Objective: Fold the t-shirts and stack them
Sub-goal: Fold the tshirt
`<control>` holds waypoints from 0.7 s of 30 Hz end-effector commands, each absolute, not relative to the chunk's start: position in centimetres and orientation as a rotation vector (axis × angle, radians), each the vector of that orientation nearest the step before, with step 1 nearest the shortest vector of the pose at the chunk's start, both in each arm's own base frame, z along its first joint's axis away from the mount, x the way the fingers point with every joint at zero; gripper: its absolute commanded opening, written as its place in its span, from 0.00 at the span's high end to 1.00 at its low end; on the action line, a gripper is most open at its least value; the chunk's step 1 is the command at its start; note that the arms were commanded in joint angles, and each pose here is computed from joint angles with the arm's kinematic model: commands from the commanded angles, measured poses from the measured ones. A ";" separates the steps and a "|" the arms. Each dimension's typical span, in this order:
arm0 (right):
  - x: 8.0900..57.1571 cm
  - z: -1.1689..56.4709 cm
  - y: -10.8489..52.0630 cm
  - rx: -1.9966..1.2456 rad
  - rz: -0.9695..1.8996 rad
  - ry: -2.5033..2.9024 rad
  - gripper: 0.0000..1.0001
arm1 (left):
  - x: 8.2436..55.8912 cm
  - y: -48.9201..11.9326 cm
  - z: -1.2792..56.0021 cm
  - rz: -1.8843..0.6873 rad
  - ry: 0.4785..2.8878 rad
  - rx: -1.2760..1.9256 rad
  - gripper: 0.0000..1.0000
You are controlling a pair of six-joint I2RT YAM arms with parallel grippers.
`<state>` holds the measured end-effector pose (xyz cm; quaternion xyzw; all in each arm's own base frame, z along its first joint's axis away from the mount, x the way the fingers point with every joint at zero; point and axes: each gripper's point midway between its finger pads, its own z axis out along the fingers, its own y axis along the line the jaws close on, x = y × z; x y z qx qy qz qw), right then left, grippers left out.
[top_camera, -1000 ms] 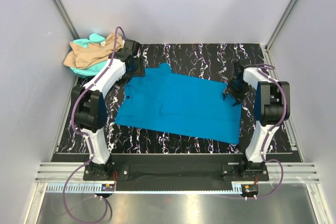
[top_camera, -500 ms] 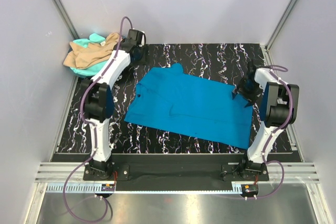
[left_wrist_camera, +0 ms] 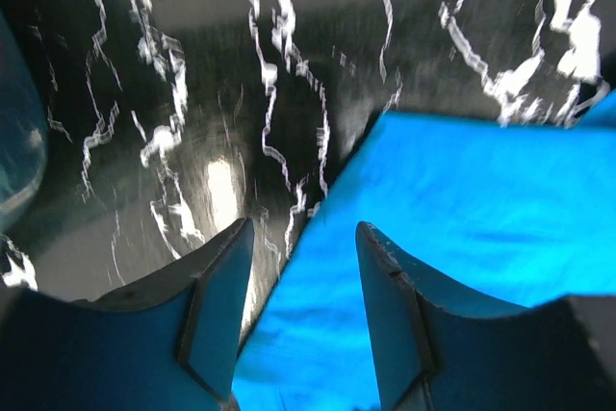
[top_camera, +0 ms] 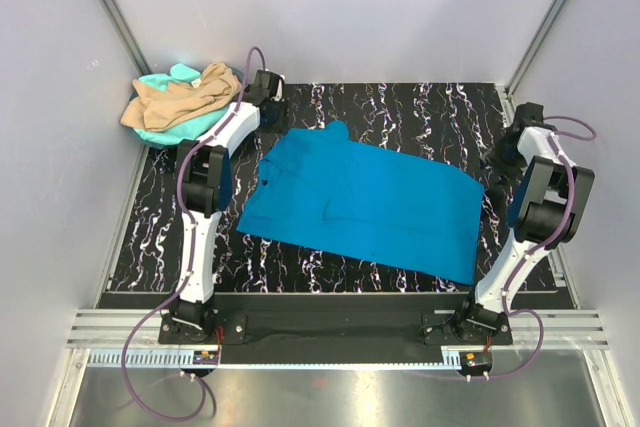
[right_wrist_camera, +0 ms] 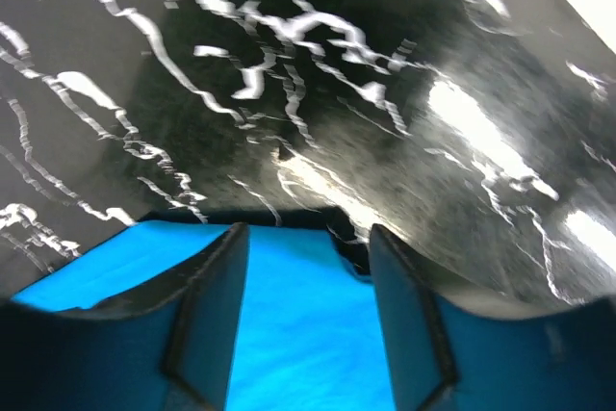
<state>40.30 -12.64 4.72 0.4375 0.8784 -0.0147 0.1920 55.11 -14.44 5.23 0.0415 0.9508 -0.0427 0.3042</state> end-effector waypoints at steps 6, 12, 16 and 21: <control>43.8 3.1 -10.3 1.024 0.172 2.544 0.50 | 58.4 -15.2 6.3 -0.190 2.409 0.073 0.48; 43.1 1.3 -9.7 0.997 0.201 2.592 0.39 | 57.3 -16.1 3.7 -0.298 2.522 0.025 0.48; 43.3 0.7 -8.9 0.990 0.267 2.610 0.44 | 56.8 -16.2 3.4 -0.312 2.532 0.015 0.49; 42.8 2.6 -6.9 0.989 0.411 2.577 0.65 | 56.3 -16.4 4.0 -0.338 2.530 0.017 0.49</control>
